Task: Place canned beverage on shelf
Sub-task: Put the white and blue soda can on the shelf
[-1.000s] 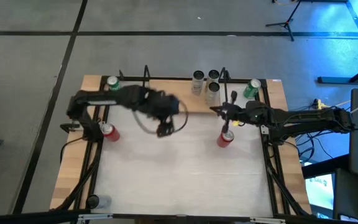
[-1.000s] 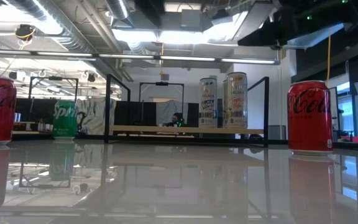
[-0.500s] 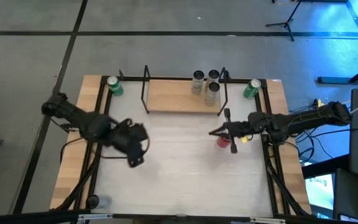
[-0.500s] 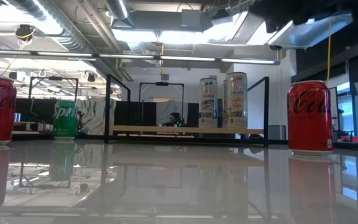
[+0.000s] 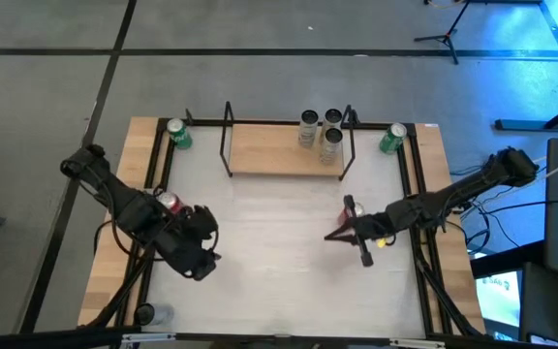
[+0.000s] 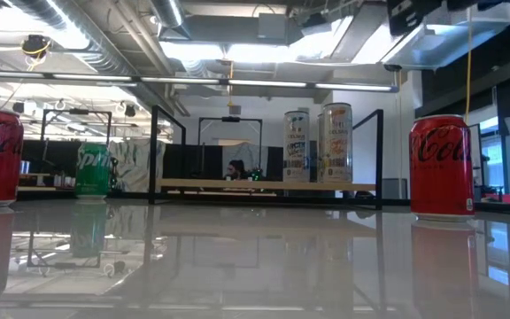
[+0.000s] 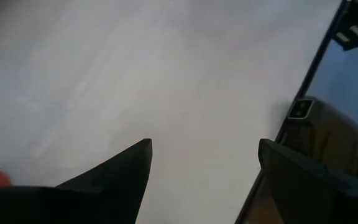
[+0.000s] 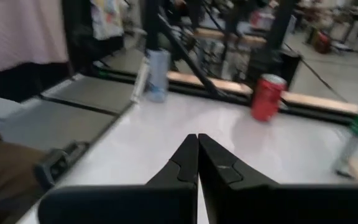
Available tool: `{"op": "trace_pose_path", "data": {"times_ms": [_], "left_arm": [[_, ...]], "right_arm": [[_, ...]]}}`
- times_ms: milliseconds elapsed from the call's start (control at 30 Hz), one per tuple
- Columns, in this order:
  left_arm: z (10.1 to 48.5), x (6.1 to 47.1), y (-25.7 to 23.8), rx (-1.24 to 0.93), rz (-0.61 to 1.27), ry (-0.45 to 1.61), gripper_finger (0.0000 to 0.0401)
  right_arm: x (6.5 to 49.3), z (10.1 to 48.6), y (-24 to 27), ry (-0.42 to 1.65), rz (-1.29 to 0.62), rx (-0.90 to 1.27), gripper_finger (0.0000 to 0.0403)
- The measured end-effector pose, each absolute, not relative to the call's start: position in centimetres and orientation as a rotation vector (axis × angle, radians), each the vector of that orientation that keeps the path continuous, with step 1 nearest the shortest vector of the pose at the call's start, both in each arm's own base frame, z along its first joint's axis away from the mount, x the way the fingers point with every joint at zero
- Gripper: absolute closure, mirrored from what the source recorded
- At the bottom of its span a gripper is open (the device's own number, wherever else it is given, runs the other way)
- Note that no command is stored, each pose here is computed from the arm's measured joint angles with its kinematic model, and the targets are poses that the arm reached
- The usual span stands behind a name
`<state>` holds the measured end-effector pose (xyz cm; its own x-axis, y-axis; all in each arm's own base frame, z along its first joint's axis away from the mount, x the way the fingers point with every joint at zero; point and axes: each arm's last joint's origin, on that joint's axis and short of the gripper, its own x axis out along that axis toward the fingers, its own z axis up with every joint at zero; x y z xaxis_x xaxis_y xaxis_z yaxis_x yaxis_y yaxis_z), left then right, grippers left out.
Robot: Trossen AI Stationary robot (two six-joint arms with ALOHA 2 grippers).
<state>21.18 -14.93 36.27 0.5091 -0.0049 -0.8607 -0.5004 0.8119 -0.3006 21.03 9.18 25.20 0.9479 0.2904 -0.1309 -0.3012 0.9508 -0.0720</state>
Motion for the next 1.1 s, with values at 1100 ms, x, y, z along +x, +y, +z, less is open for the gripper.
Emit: {"op": "trace_pose_path", "data": {"times_ms": [1100], "left_arm": [[32.3,18.4,-18.3,-0.757,0.331,1.321,0.0075]], "right_arm": [[20.8,25.3,11.7,0.035,0.326,-0.105,0.0398]]}}
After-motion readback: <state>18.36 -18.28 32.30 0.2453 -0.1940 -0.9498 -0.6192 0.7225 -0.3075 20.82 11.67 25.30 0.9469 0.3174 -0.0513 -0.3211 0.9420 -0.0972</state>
